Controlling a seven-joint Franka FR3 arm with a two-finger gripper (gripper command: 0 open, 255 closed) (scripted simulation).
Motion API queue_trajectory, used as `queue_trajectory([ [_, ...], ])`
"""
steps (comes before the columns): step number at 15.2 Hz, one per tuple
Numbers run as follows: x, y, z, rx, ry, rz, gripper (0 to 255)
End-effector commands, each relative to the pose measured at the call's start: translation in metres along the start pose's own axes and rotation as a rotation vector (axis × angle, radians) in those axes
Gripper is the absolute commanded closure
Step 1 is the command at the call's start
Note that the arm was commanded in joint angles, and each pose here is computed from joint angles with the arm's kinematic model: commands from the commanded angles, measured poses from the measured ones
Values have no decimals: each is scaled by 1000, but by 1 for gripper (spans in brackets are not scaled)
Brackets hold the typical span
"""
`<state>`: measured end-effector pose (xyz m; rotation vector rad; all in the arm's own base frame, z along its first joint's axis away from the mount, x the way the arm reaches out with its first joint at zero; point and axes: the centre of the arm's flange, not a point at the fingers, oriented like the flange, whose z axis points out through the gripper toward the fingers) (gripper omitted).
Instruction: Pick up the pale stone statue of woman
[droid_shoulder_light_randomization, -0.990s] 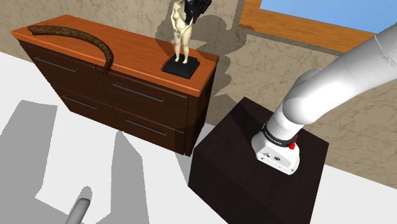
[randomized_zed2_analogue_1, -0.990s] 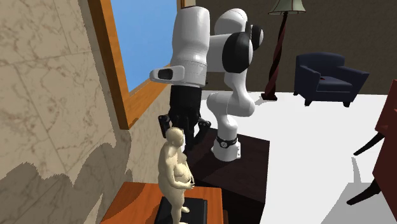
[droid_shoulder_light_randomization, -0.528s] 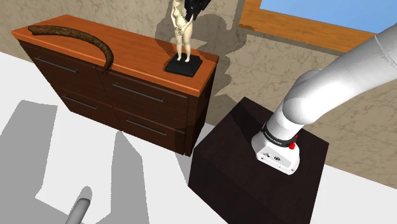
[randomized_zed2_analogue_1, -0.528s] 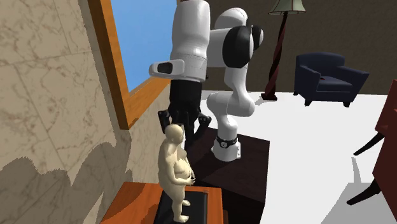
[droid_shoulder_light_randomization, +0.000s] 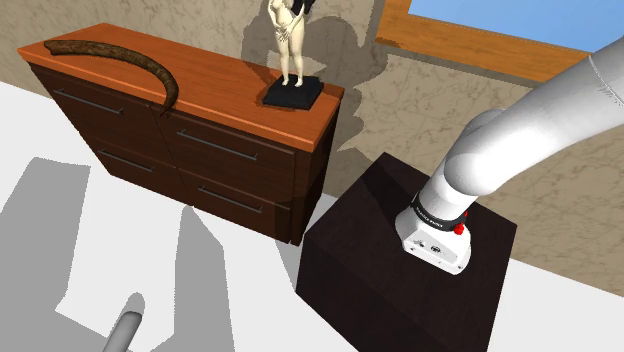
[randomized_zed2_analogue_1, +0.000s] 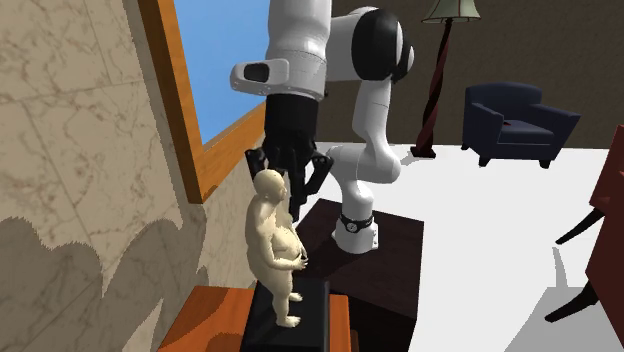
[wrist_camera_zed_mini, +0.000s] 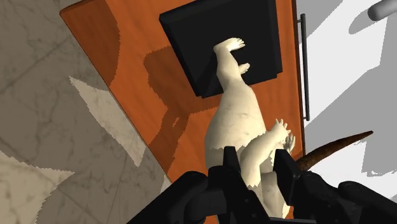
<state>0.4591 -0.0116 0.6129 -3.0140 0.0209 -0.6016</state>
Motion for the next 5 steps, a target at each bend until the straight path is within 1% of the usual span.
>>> queue_trajectory([
  [1, 4, 0, -11, 0, 2, 0, 255],
  [3, 8, -1, -20, 0, 2, 0, 255],
  [5, 8, -1, -21, 0, 2, 0, 255],
])
